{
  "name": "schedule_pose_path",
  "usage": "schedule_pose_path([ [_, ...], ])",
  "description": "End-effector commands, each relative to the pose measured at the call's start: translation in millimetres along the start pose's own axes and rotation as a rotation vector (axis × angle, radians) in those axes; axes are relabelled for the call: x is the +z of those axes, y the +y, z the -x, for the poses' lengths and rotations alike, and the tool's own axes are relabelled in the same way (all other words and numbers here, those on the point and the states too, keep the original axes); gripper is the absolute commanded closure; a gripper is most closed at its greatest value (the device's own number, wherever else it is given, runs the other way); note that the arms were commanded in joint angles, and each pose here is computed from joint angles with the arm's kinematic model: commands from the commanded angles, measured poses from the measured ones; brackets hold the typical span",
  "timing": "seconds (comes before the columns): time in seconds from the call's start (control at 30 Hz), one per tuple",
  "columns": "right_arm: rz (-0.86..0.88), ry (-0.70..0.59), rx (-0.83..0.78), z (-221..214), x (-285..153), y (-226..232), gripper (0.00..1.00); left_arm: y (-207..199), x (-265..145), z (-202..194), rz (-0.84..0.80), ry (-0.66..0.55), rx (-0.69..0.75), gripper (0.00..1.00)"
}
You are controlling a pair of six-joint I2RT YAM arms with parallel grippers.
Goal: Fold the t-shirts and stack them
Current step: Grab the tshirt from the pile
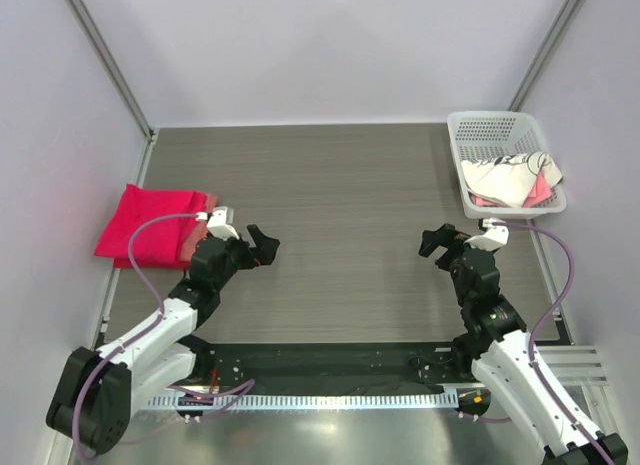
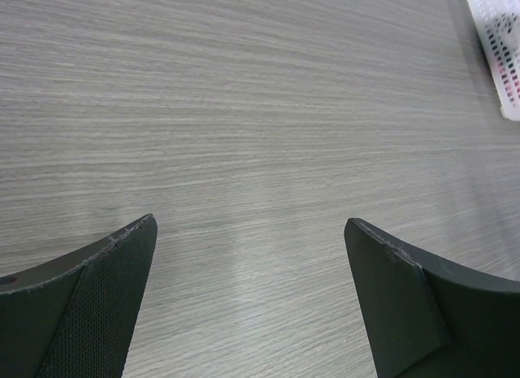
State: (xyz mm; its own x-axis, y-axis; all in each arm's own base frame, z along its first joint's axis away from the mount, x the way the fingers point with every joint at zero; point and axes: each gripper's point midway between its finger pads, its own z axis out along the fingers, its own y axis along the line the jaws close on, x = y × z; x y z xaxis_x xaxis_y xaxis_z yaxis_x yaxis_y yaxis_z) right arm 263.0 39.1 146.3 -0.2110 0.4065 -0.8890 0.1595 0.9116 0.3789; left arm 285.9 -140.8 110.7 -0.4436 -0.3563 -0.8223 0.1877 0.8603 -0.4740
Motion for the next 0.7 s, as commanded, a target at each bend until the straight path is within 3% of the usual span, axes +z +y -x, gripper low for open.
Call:
schedule_pose_path([
  [0.0,-0.003,-0.048,0.015,12,0,1,0.00,-13,3,14,-0.058,-0.034,0.025,0.03],
  [0.37,-0.272,-0.041,0.026,27,4,-32,0.00,-11,0,17,-0.045,-0.060,0.016,0.01],
  [0.57,-0.359,-0.008,0.012,79,25,-11,0.00,-15,5,15,-0.060,-0.035,0.024,0.02],
  [0.67,-0.386,-0.062,0.059,137,41,0,0.01,-12,6,14,-0.046,-0.025,0.024,0.01],
])
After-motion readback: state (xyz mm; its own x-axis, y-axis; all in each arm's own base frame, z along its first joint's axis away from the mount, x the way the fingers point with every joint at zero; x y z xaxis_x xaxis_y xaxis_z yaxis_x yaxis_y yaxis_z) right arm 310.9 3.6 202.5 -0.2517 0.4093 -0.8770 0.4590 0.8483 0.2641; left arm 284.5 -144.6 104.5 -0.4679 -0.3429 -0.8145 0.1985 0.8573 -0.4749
